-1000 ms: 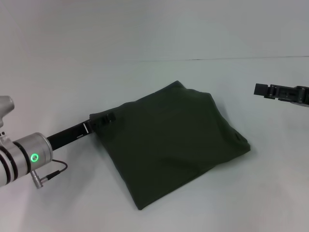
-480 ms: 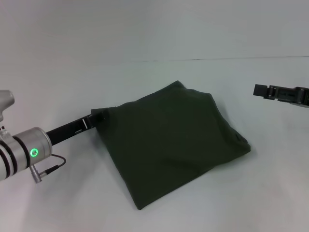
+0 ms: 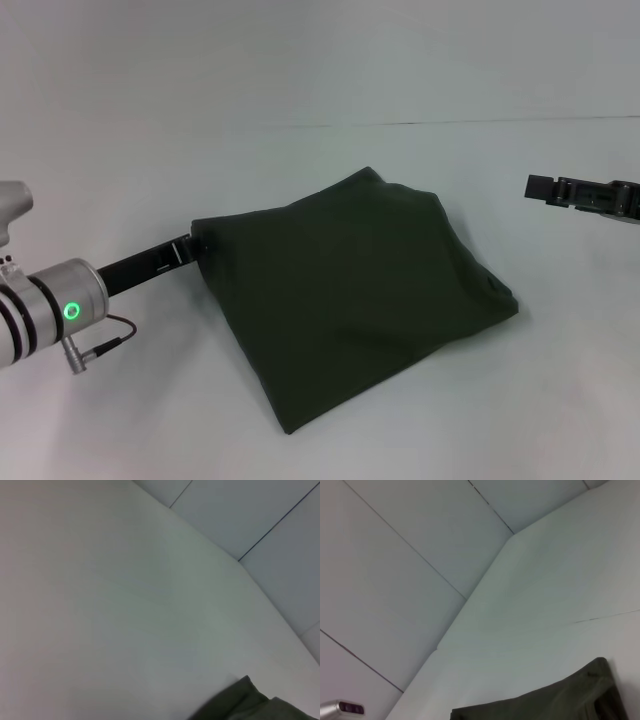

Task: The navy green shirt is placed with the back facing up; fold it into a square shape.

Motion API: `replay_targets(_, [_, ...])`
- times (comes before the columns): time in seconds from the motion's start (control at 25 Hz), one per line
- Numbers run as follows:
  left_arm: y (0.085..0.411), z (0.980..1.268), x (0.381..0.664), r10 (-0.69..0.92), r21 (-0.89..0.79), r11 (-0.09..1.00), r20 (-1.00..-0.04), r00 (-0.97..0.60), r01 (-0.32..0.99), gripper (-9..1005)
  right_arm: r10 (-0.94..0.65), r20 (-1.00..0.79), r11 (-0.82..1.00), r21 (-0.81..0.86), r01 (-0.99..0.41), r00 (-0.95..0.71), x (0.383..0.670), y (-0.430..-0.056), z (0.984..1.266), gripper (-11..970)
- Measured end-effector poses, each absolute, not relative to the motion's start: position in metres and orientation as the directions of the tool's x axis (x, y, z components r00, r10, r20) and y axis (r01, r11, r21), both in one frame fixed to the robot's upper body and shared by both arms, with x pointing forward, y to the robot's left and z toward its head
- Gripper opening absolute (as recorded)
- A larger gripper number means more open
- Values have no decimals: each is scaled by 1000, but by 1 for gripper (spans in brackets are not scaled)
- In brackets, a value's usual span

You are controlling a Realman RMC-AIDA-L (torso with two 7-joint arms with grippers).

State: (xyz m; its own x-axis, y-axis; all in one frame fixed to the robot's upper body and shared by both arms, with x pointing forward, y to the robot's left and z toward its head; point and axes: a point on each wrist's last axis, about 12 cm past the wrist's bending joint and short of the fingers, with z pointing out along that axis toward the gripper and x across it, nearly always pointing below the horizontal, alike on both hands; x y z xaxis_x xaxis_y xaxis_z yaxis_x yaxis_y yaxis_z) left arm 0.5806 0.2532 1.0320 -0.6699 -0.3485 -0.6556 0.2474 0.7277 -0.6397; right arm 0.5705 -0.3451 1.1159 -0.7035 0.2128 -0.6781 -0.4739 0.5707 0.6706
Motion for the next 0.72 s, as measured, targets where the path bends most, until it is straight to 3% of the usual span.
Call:
replay_targets(0.32, [255, 1045, 594, -331, -619, 736, -683, -651, 275, 79, 228, -680, 562, 676, -476, -697, 569, -340, 1113, 940])
replay_targets(0.72, [246, 1078, 632, -258, -547, 760, -750, -609, 351, 79, 239, -696, 561, 668, -489, -677, 567, -334, 1107, 940])
